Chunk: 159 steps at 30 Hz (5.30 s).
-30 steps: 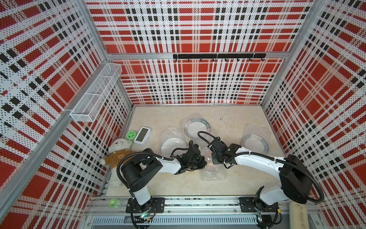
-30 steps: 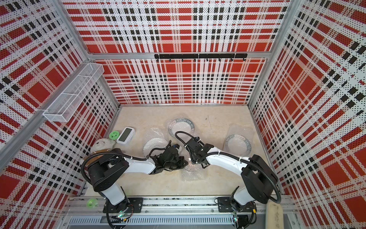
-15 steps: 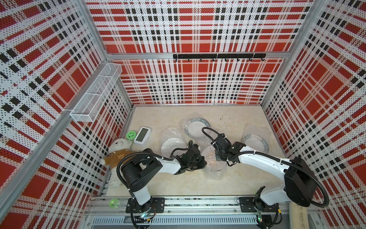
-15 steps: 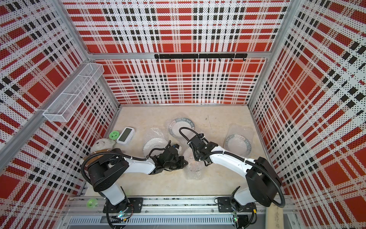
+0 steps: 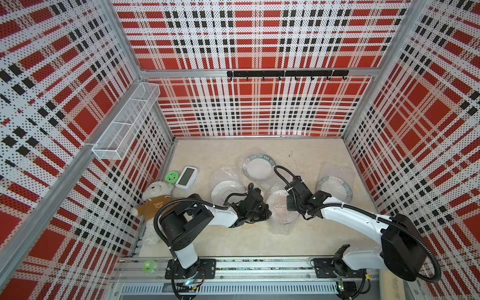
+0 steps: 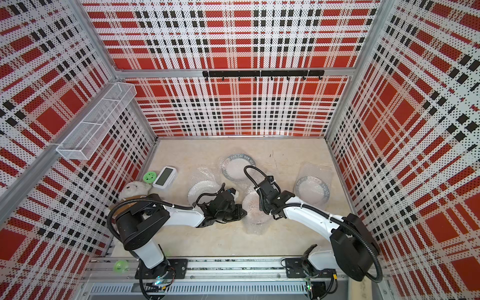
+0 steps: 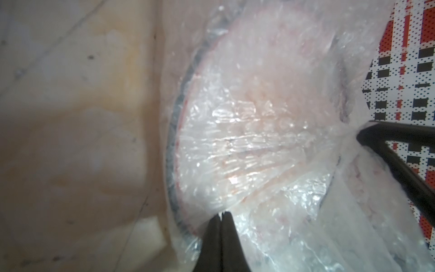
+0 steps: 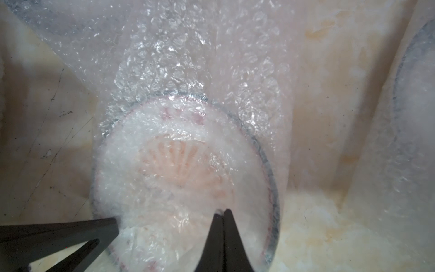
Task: Unpack dinner plates from bubble wrap
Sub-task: Unwrap the bubble wrap at the center of the board.
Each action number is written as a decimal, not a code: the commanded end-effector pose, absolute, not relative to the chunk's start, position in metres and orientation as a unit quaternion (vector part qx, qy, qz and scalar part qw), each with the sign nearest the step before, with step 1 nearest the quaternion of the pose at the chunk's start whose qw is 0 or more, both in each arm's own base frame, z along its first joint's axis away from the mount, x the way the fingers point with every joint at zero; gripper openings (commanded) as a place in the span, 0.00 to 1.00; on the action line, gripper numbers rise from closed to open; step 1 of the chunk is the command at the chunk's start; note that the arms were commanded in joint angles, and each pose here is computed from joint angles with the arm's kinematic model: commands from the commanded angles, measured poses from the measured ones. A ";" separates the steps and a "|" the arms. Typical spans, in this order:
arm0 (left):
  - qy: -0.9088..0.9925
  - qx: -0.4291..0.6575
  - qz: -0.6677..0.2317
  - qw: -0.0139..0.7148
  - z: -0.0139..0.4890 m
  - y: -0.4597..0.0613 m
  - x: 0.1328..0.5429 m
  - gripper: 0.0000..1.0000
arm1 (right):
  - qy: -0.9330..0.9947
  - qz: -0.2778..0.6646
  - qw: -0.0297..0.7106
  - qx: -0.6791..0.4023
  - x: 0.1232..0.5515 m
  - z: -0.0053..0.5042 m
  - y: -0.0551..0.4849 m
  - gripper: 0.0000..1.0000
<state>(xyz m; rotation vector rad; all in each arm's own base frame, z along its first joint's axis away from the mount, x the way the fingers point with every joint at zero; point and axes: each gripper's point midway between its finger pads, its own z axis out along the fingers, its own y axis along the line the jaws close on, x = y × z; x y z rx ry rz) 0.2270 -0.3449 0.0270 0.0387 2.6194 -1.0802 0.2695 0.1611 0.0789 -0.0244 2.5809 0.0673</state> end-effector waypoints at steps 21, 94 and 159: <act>0.918 0.070 -0.362 0.147 0.030 -0.401 0.233 0.00 | 0.953 0.090 0.289 -0.024 0.274 0.072 0.183 0.00; 0.952 0.029 -0.289 0.096 -0.030 -0.346 0.206 0.00 | 0.961 -0.022 0.268 -0.063 0.309 0.050 0.175 0.41; 0.919 -0.006 -0.377 0.115 0.054 -0.307 0.233 0.75 | 0.937 0.224 0.265 -0.029 0.294 0.094 0.190 1.00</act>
